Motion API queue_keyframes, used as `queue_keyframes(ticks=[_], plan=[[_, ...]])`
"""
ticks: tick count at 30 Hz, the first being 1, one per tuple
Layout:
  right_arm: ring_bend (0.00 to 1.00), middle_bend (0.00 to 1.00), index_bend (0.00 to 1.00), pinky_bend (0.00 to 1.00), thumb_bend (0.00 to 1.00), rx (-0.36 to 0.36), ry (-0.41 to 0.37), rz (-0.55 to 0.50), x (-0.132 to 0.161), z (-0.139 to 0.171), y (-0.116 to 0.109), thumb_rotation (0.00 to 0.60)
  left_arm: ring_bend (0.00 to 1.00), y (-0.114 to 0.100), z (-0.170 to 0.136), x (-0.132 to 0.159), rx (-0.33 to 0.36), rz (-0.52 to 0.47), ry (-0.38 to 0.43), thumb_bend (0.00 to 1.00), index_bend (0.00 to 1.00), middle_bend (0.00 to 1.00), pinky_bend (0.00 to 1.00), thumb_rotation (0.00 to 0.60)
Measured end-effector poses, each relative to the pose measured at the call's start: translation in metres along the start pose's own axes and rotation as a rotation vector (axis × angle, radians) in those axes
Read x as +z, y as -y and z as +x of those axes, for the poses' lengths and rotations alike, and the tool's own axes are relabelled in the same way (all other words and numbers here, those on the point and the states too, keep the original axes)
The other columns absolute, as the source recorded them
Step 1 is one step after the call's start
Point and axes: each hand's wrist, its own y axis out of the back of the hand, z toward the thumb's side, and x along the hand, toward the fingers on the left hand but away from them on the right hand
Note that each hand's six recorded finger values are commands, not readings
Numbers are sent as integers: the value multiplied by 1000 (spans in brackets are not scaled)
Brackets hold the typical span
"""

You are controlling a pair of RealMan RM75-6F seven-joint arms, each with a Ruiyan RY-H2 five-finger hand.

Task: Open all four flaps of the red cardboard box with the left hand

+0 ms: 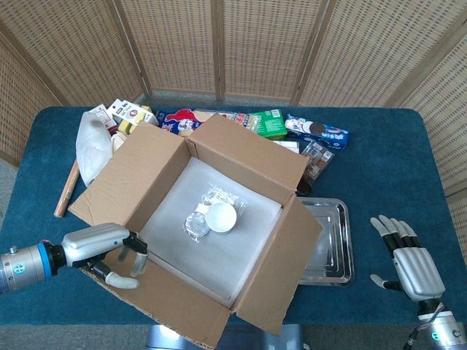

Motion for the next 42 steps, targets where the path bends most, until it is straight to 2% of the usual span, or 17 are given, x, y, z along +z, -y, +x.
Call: queue_keyframes(ticks=[5,12,16,20,23,27,28,30,32,34,35,42], plan=[[0,0,0,0,0,0,-1,-1,0,0,0,600,369,6,3,-9,-4,37,-39,0,584,516,558,197],[0,0,0,0,0,-5,-2,-2,0,1,-2,600,368,19,8,-19,-35,34,-71,0,575,513,553,196],[0,0,0,0,0,-4,-2,-3,0,1,-2,600,342,17,8,-20,-23,53,-74,0,564,493,484,192],[0,0,0,0,0,-6,-3,-5,0,1,-2,600,288,7,8,-20,33,85,-67,0,553,437,408,182],[0,0,0,0,0,-6,-2,-5,0,1,-2,600,228,-2,7,-21,93,114,-68,0,501,361,365,181],[0,0,0,0,0,-6,-3,-6,0,1,-2,600,124,-15,5,-24,184,151,-75,0,399,175,311,182],[0,0,0,0,0,-5,-3,-6,0,1,-2,600,101,-17,5,-24,205,164,-77,0,383,144,296,206],[0,0,0,0,0,-5,-4,-6,0,1,-2,600,66,-24,4,-26,256,198,-85,0,355,101,268,298],[0,0,0,0,0,-6,-4,-6,1,1,-3,600,33,-31,2,-29,309,237,-97,0,314,68,237,460],[0,0,0,0,0,-7,-4,-6,1,2,-3,600,15,-37,1,-32,355,279,-111,0,276,49,208,564],[0,0,0,0,0,-7,-5,-7,1,2,-3,600,8,-41,0,-33,386,310,-121,0,254,35,192,593],[0,0,0,0,0,-6,-8,-5,2,2,-3,600,0,-71,-15,-47,600,470,-232,0,198,4,158,600]])
